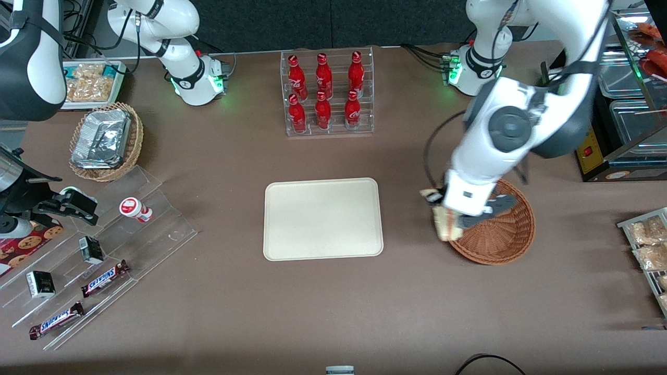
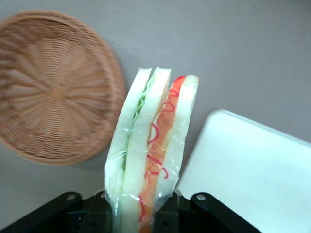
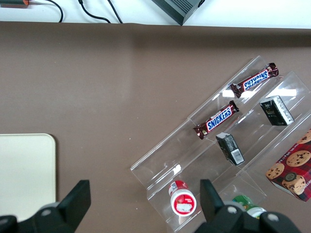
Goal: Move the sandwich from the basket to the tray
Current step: 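Lift the sandwich and carry it with the left gripper over the tray, then lower the sandwich onto the cream tray and open the left gripper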
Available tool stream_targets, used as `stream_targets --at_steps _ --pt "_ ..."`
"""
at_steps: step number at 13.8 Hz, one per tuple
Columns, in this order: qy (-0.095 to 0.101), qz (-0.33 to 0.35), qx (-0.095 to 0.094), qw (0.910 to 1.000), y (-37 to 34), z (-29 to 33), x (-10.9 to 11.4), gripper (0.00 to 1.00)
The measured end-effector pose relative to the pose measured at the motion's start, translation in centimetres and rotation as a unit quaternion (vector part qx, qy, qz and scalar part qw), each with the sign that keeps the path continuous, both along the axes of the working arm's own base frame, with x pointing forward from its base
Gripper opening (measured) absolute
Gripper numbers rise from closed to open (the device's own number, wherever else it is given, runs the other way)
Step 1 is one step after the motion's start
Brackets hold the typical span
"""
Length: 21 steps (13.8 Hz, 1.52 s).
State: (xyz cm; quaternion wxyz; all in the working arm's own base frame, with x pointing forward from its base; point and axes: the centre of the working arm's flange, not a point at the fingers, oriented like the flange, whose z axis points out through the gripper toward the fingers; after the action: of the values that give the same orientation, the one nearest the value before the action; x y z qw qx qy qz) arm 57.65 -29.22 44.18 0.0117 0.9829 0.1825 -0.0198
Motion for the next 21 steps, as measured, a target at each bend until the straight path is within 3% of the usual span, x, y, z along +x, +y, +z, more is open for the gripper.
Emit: stream_targets --at_steps 4,7,11,14,18,21 --pt "0.014 -0.066 -0.021 0.9975 -9.4 -3.3 -1.4 0.17" --pt "0.012 -0.085 -0.039 0.9955 -15.5 -6.5 -1.9 0.17" --pt "-0.014 -0.109 -0.027 0.9936 -20.3 -11.7 -2.5 0.17" --pt "-0.017 -0.099 -0.020 0.9948 -22.6 -14.3 -2.7 0.17" --pt "-0.018 -0.097 0.009 0.9951 -24.5 -18.8 -3.7 0.17" --pt "-0.020 -0.088 0.019 0.9958 -25.9 -21.5 -4.9 0.17"
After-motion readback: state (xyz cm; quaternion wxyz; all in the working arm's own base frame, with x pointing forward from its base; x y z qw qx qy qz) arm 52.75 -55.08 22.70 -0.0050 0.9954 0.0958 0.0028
